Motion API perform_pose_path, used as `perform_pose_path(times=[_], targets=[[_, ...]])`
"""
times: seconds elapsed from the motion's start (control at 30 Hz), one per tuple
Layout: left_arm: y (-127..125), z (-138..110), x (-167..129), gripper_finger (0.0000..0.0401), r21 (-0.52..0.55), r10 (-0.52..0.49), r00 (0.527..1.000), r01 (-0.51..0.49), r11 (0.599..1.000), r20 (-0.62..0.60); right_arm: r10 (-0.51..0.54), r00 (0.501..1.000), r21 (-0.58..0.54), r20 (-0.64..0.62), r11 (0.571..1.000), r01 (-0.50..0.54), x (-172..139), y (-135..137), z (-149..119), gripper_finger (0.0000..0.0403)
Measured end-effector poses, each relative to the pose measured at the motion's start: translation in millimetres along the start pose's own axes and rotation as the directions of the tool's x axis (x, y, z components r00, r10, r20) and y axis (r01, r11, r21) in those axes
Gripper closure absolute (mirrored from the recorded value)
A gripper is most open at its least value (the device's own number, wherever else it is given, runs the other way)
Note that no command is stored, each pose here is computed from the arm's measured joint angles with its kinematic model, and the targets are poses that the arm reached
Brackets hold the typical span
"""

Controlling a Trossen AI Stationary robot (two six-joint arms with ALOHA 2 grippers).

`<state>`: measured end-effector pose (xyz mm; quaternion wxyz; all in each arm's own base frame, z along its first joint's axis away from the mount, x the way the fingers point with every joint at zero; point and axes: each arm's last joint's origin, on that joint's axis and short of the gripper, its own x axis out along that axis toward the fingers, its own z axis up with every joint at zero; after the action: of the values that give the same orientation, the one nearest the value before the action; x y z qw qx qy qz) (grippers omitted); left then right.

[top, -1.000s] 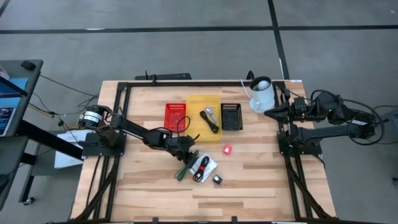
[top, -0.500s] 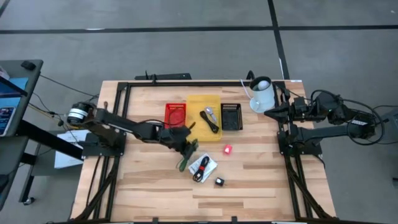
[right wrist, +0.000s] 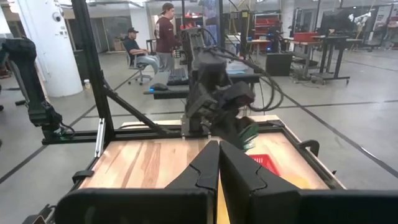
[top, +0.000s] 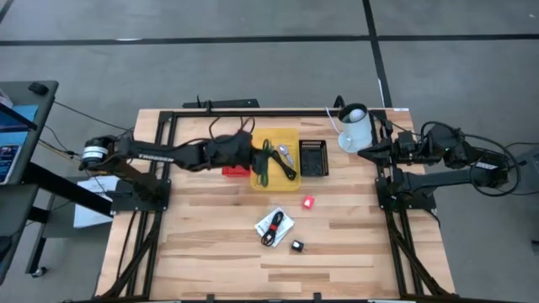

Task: Pick and place items into bin
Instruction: Put the green charger cable in the yellow bin

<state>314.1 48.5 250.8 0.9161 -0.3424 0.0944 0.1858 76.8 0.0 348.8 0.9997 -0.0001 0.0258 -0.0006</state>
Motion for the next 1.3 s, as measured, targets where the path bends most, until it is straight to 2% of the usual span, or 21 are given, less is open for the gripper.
perform_pose_path(times=[0.13, 0.27, 0.4, 0.63, 0.93, 1.3], targets=[[11.0, 12.8, 7.2, 0.0371, 0.049, -0.001, 0.997, -0.003, 0.999, 0.079, 0.0, 1.0, 0.0, 0.001, 1.0, 0.0, -0.1, 0.0, 0.0, 0.0395], [22.0, 17.3, 12.9, 0.0371, 0.108, 0.027, 0.995, -0.038, 0.993, 0.099, 0.0, 1.0, 0.0, 0.0, 1.0, 0.0, 0.0, 0.0, 0.0, 0.0395], [29.5, 12.3, 24.3, 0.0371, 0.152, 0.038, 0.994, -0.053, 0.987, 0.1, 0.001, 1.0, 0.0, 0.0, 1.0, -0.001, 0.0, 0.0, 0.0, 0.0395], [41.1, -2.1, 46.6, 0.0371, 0.153, 0.042, 0.995, -0.055, 0.987, 0.09, 0.0, 1.0, 0.0, 0.001, 1.0, 0.0, -0.1, 0.0, 0.0, 0.0395], [43.7, -2.6, 49.8, 0.0369, 0.184, 0.039, 0.994, -0.058, 0.981, 0.103, 0.0, 1.0, 0.0, 0.001, 1.0, 0.0, -0.1, 0.0, 0.0, 0.0395], [43.1, -2.4, 49.8, 0.0285, 0.191, 0.03, 0.994, -0.05, 0.98, 0.103, 0.0, 1.0, 0.0, 0.0, 1.0, 0.0, -0.1, 0.0, 0.0, 0.0395]])
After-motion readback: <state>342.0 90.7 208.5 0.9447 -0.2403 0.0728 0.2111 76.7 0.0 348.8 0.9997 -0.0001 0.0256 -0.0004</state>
